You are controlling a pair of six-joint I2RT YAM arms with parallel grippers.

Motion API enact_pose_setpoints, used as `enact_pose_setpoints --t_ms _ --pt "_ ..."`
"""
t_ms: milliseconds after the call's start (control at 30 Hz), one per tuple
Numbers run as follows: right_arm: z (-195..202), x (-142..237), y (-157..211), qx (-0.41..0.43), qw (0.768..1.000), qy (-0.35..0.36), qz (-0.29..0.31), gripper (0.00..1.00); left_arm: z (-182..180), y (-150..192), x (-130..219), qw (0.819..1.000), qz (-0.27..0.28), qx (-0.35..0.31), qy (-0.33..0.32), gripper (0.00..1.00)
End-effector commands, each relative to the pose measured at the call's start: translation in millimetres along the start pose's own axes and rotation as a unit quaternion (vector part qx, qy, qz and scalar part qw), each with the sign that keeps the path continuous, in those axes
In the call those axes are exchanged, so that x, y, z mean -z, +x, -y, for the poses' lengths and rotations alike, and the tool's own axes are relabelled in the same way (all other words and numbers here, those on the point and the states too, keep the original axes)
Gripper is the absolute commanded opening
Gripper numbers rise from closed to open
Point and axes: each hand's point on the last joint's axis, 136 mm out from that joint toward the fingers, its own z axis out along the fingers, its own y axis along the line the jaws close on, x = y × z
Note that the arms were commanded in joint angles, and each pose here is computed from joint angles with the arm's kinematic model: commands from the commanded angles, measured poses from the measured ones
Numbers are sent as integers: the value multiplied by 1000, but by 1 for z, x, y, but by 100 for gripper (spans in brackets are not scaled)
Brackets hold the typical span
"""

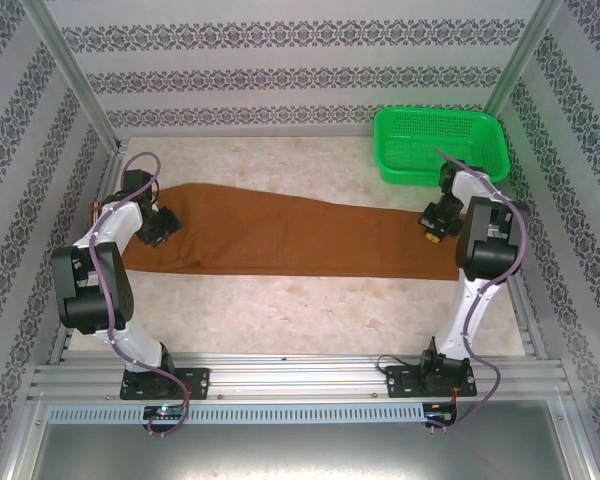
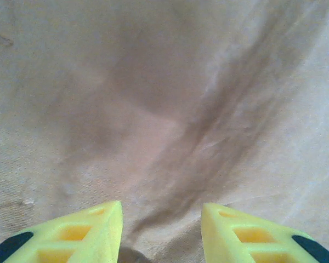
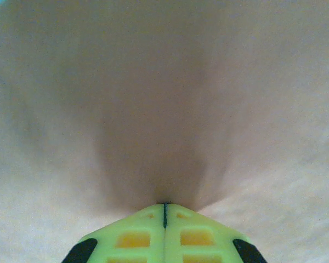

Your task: Roll up the long pants

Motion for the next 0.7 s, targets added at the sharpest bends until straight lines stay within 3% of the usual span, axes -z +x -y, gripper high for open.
enact_pose_setpoints --t_ms 0,167,200,267,367,667 --pt "24 10 -34 -21 999 11 29 0 8 6 5 1000 -15 -15 7 42" --pt "42 42 -28 -28 997 -3 74 3 22 7 9 999 -6 -29 23 42" --pt "49 43 -20 -32 996 -2 80 19 24 7 8 999 -2 -33 26 43" --pt "64 47 -6 -38 995 -3 87 60 29 6 7 999 2 -37 31 44" --pt "86 43 15 -55 995 -7 84 97 35 4 2 999 1 -40 33 44" --pt "119 30 19 -112 990 -31 74 98 64 0 1 997 -4 -75 35 43"
